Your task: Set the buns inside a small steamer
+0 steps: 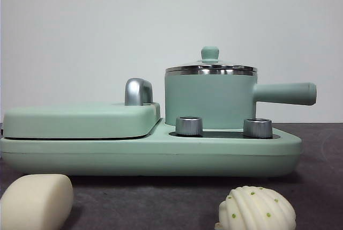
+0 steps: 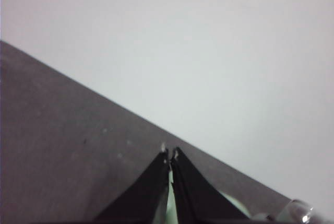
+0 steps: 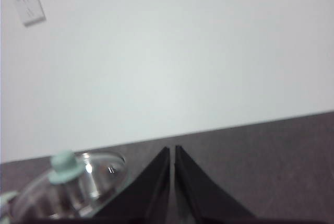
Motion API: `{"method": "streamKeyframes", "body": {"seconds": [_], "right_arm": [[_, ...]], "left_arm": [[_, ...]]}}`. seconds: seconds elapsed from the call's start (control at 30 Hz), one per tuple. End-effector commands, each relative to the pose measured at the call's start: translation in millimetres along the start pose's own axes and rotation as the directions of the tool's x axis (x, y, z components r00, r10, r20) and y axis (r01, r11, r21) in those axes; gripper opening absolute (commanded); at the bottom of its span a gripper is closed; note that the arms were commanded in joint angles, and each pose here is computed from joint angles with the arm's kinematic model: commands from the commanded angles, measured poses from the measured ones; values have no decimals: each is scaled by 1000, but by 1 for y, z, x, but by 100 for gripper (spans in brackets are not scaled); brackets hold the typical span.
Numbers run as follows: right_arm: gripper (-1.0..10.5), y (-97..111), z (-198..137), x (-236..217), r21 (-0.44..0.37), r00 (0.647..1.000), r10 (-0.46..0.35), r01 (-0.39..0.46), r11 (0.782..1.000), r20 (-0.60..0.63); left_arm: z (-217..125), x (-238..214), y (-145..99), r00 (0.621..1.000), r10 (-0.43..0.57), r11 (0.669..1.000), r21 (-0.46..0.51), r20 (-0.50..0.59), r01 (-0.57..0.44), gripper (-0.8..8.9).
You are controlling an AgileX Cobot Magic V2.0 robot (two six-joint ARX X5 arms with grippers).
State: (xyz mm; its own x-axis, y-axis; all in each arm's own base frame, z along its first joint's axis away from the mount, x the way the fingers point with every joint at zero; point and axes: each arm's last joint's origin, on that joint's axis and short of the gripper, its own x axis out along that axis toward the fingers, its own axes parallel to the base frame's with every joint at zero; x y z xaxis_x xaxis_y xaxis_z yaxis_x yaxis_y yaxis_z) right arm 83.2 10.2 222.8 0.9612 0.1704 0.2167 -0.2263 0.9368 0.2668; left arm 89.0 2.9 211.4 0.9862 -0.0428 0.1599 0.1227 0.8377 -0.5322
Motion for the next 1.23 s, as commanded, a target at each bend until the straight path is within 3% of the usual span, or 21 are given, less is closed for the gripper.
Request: {"method": "streamKeyframes", "body": {"seconds": [0.03, 0.33, 0.5, 0.7, 0.97, 1.23], "right_arm": [[14, 6, 18, -2, 13, 1000, -1, 1, 1000, -3], [14, 24, 77, -3, 10, 1000, 14, -14, 1000, 13], [14, 32, 99, 8, -6, 994, 77, -78, 997, -76], [14, 39, 119, 32, -18, 969, 150, -157, 987, -197], [14, 45, 132, 72, -39, 920, 230, -255, 966, -317], [14, 53, 115, 95, -87, 844, 295, -369, 925, -448]], "left_arm": [[24, -2, -16, 1000, -15, 999, 45, 14, 15, 11], [84, 1, -56, 1000, -13, 994, 110, -18, 15, 12], [116, 9, -78, 998, -34, 985, 164, -55, 43, 12], [137, 25, -93, 982, -65, 975, 196, -176, 100, 12], [140, 51, -100, 922, -114, 943, 251, -369, 217, 12], [119, 77, -103, 821, -200, 890, 252, -535, 381, 12]]}}
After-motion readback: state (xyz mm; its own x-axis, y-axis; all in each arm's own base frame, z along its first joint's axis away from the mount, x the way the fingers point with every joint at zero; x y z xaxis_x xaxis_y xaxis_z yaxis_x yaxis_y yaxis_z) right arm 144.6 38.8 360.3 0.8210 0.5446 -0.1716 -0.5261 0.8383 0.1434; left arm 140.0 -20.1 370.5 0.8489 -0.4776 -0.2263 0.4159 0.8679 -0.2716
